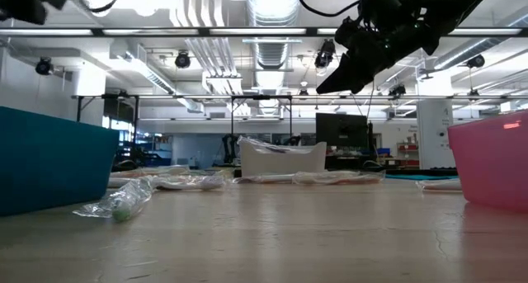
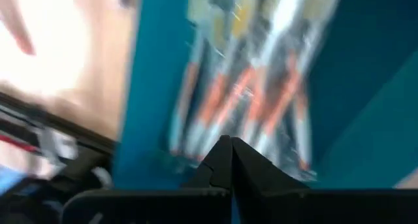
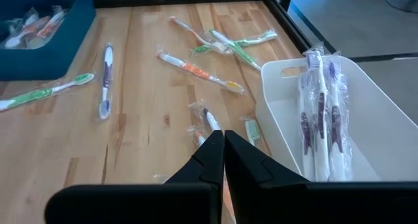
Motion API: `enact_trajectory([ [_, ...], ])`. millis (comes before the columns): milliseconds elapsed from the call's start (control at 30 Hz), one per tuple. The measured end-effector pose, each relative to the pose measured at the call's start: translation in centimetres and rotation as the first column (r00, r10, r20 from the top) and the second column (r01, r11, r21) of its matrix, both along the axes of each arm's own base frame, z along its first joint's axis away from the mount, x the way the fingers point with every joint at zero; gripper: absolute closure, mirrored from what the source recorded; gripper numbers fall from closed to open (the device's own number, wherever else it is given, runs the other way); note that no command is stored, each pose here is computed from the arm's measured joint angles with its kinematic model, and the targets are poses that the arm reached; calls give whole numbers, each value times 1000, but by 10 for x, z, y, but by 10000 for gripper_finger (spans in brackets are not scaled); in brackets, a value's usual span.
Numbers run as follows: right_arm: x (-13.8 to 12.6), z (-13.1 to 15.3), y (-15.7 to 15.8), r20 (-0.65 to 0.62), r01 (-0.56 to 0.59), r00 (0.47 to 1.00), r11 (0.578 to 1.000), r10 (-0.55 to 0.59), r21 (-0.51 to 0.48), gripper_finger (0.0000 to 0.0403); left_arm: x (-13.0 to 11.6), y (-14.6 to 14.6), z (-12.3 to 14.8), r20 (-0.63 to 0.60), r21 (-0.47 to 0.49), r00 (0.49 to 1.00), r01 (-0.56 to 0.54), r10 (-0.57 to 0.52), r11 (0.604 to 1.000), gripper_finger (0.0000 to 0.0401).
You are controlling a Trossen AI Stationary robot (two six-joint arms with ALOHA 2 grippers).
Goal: Pick & Place Toothbrushes
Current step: Adjust the blue bin
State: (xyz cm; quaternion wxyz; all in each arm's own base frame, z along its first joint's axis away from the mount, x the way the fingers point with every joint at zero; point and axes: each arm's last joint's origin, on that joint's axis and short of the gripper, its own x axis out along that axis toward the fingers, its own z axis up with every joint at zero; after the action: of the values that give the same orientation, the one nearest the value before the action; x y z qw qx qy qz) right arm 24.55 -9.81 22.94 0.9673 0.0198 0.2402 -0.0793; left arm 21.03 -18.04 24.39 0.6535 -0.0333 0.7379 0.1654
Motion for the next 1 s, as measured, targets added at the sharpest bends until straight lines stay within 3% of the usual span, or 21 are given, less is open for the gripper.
enact_trajectory([
  [200,0,0,0,-2,-7,1000,1000,7,-15,394,-12,-7,-19,-120,-123,992,-60,45,991,401],
  [300,0,0,0,-2,-7,1000,1000,7,-15,394,-16,-7,-26,-166,-138,984,-84,61,987,401],
  [433,0,0,0,-2,-7,1000,1000,7,-15,394,-18,-8,-30,-177,-154,981,-108,80,982,401],
  [633,0,0,0,-2,-7,1000,1000,7,-15,394,-20,-20,-44,-179,-263,977,-165,120,951,401],
  [767,0,0,0,-3,-7,1000,1000,7,-15,394,-25,-26,-45,-194,-273,970,-197,146,942,401],
  [1000,0,0,0,-3,-7,1000,1000,7,-15,394,-27,-40,-44,-256,-391,958,-223,128,893,401],
])
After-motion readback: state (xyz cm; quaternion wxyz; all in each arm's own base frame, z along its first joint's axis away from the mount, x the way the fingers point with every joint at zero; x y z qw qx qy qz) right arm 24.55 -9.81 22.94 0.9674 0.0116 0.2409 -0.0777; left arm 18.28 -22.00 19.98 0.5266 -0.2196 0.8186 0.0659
